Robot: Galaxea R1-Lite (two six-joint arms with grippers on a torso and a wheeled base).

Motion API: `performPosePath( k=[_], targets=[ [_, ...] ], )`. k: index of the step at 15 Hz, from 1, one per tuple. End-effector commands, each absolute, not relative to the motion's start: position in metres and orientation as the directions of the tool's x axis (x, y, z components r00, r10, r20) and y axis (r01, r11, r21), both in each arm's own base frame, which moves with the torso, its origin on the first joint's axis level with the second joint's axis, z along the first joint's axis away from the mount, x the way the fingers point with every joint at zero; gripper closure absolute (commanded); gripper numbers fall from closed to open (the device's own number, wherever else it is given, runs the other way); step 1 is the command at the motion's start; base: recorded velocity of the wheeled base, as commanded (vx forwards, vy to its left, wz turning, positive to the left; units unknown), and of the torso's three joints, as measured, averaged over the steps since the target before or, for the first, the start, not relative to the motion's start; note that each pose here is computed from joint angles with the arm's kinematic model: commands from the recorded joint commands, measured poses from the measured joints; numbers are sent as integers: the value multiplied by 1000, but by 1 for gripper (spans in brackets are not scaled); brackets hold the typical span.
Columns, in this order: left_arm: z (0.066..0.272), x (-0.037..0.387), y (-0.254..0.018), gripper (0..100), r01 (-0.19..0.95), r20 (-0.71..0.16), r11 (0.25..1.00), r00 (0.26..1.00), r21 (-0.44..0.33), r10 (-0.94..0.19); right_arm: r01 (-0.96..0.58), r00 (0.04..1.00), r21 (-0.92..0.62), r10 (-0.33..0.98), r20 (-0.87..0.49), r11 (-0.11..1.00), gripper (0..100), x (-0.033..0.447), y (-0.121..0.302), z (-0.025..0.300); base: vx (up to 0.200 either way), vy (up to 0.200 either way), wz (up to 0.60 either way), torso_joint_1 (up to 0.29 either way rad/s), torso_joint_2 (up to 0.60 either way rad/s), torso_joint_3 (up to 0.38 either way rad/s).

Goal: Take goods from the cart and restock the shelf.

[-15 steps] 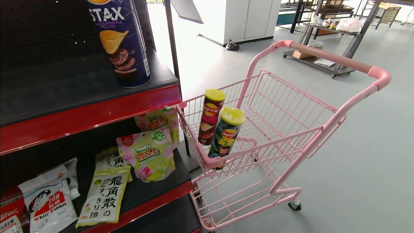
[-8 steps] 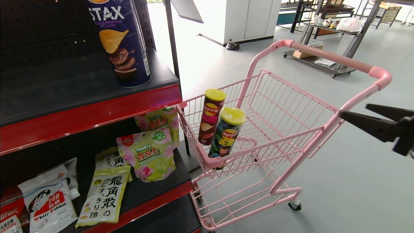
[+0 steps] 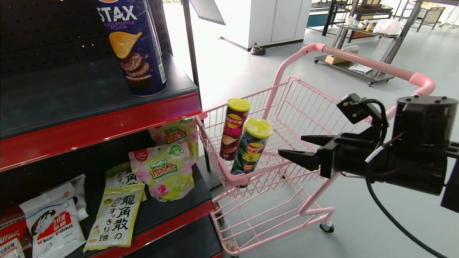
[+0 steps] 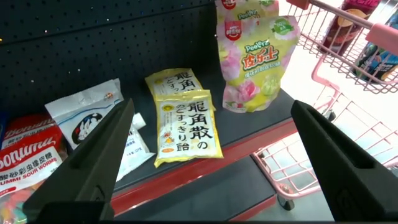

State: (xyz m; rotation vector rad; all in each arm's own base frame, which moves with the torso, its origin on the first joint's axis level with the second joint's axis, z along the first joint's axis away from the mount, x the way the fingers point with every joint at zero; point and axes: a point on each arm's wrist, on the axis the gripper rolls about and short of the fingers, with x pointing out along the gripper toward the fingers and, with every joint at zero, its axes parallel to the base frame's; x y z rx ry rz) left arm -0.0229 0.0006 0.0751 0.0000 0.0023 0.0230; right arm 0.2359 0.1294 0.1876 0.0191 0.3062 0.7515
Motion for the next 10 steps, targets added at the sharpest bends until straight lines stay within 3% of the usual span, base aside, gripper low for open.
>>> performPosePath(
  k=[1,10],
  targets=[
    [76,-23,1,0,-25,-2,1000,1000,0,25,-684,656,139,687,-311,716,0,245,143,174,0,0,0,0,0,0],
    [75,-23,1,0,-25,-3,1000,1000,0,25,-696,623,152,695,-359,702,0,284,176,150,0,0,0,0,0,0]
  ],
)
